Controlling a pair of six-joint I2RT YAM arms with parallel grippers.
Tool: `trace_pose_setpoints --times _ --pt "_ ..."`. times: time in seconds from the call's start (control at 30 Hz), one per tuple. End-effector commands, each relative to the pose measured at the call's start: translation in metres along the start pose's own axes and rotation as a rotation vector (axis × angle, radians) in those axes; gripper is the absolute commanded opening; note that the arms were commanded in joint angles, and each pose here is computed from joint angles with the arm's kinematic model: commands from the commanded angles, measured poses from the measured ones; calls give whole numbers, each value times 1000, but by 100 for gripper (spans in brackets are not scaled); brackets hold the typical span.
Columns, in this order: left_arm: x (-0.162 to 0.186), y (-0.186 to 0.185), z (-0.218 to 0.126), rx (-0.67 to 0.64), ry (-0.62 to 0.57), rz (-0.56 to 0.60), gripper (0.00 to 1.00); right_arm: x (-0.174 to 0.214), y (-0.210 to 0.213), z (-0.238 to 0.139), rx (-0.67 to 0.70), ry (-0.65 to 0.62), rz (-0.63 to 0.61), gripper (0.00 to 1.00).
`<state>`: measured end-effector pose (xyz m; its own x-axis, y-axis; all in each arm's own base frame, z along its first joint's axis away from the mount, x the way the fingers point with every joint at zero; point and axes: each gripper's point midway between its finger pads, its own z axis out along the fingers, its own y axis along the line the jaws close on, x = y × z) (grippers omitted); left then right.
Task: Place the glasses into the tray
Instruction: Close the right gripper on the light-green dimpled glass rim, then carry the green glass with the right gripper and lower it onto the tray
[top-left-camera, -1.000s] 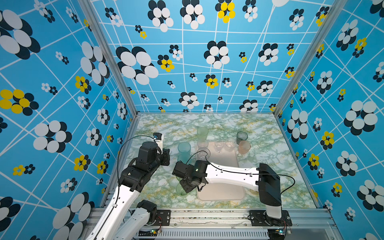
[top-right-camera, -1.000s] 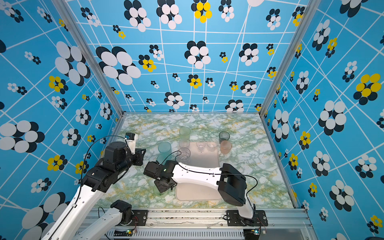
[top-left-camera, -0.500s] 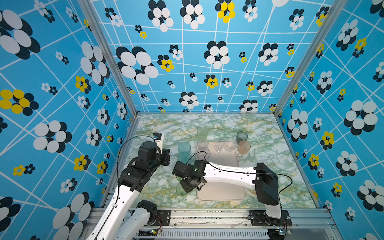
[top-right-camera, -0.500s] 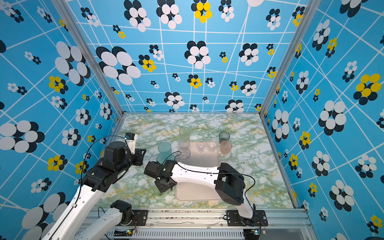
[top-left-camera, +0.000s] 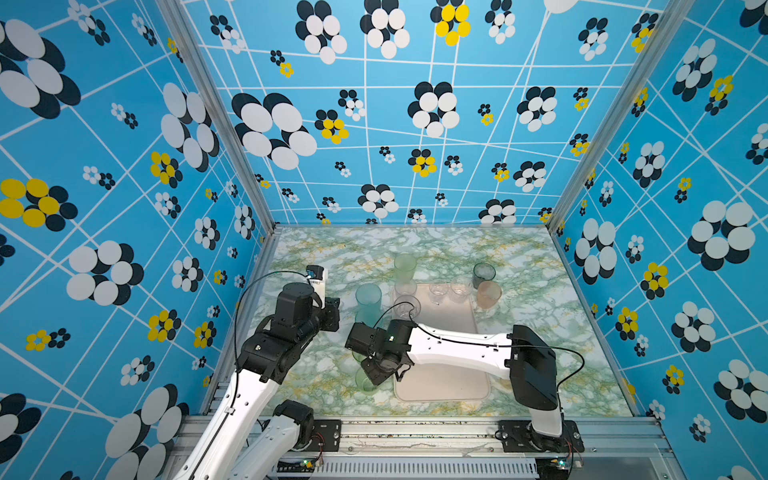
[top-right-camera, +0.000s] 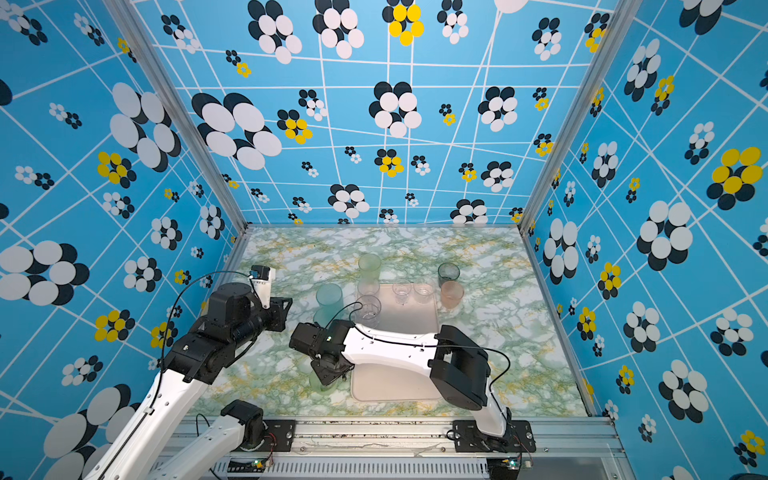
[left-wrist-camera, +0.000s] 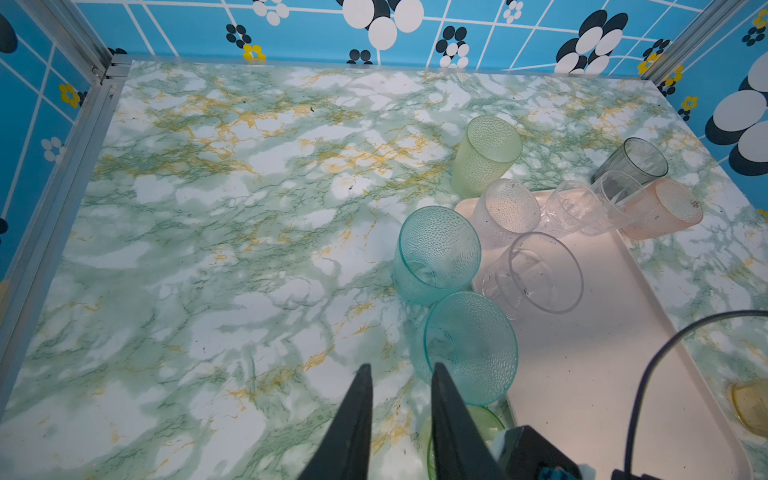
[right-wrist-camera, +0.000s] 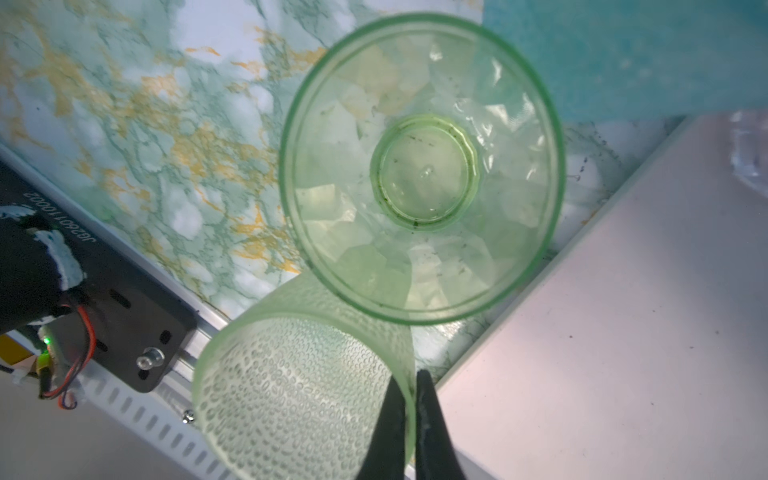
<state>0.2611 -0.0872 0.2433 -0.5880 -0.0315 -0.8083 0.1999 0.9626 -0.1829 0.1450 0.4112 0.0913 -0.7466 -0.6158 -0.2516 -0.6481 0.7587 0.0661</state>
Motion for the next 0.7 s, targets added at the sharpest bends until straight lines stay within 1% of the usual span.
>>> trace_pose_setpoints --times 0.0,0.2,0.33,0.43,0.53,0.67 --pt "1 -2 3 16 12 14 27 6 -29 -44 75 -60 8 2" --pt "2 -4 8 25 36 17 26 17 -96 -90 198 -135 101 2" --pt "1 -9 11 44 60 25 26 22 -145 -106 258 -156 176 2" --pt "0 -13 12 53 83 38 26 22 -177 -109 279 -157 229 2" --pt "-3 -18 13 57 97 60 26 21 -208 -103 288 -142 282 2" --pt "-6 -27 16 61 115 93 27 14 -233 -93 273 -125 325 2"
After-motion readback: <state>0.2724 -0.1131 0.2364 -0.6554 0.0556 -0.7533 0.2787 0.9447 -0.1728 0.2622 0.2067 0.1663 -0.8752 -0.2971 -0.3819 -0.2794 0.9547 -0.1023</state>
